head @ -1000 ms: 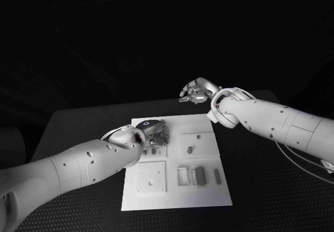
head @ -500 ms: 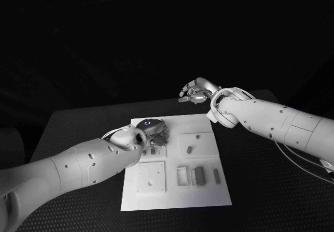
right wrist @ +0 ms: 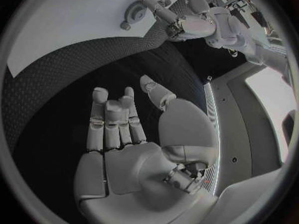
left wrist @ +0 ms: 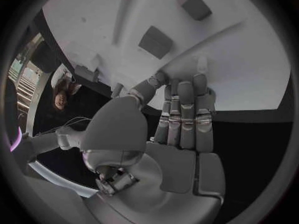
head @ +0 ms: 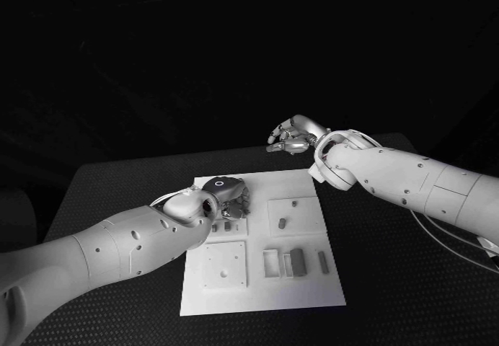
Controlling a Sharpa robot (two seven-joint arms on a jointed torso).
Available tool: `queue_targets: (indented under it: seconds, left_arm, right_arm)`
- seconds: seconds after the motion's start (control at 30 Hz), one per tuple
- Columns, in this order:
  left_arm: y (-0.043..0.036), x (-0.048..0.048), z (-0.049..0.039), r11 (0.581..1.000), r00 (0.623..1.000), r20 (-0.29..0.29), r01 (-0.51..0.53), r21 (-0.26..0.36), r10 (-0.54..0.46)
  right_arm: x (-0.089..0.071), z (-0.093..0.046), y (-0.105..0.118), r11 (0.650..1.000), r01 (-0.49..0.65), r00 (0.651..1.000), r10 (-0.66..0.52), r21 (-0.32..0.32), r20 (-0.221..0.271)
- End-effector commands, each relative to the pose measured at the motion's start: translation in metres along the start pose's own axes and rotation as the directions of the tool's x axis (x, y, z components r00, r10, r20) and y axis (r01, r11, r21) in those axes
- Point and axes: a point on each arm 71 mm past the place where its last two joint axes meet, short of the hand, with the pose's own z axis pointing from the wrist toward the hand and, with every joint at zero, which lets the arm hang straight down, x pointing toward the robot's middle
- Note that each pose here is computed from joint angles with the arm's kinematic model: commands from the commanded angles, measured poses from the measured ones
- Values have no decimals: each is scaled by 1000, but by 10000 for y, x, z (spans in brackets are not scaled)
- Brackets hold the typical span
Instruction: Assemble the parts on the task board
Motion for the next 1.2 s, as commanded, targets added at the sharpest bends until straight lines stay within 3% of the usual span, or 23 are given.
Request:
queue_targets:
  seconds: [0.03,0.5,0.9,1.2]
  left_arm:
    - [65,64,-27,999,999,-34,-27,-37,26]
    - [46,168,-42,999,997,-71,-42,-19,40]
    - [9,137,-54,1000,1000,-16,-12,5,12]
    - [-24,159,-55,999,999,-49,-1,36,2]
  right_arm:
    - [12,-1,12,1000,-1,1000,1,-12,-14]
    - [20,5,22,1000,-2,1000,2,-14,-15]
    - [18,3,18,1000,-2,1000,2,-13,-15]
    - [17,2,17,1000,-2,1000,2,-13,-16]
